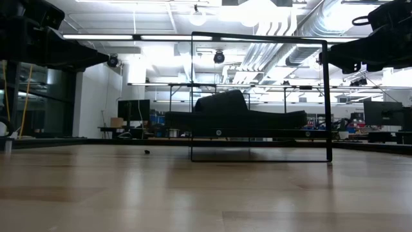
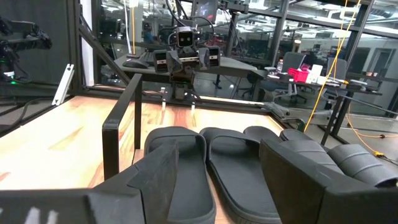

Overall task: Pick and place slides into the shelf
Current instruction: Return to Home Position

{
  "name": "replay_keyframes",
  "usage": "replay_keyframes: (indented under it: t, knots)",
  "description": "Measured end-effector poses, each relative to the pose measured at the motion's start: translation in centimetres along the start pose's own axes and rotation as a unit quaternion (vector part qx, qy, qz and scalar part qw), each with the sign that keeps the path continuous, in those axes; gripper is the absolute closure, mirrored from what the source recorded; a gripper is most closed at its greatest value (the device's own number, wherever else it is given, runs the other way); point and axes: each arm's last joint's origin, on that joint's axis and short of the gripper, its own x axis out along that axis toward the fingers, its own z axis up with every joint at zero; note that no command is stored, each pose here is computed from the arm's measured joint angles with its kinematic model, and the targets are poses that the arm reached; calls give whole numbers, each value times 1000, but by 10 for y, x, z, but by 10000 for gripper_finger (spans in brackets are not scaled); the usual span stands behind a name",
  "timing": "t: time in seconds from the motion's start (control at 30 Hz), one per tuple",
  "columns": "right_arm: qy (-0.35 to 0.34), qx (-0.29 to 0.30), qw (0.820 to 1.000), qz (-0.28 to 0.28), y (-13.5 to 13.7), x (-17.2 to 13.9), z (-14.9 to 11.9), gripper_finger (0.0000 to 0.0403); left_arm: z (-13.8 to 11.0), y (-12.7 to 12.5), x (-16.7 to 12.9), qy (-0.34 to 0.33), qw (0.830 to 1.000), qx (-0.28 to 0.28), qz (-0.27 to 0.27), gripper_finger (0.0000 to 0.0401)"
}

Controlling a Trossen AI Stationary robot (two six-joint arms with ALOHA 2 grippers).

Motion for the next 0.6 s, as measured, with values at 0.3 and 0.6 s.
replay_keyframes:
  t: [0.3, 0.6]
  knots:
    - [0, 0, 1000, 0, 0, 0, 0, 187, 0, 0, 0, 0, 1000, 0, 0, 174]
    - [0, 0, 1000, 0, 0, 0, 0, 187, 0, 0, 0, 0, 1000, 0, 0, 174]
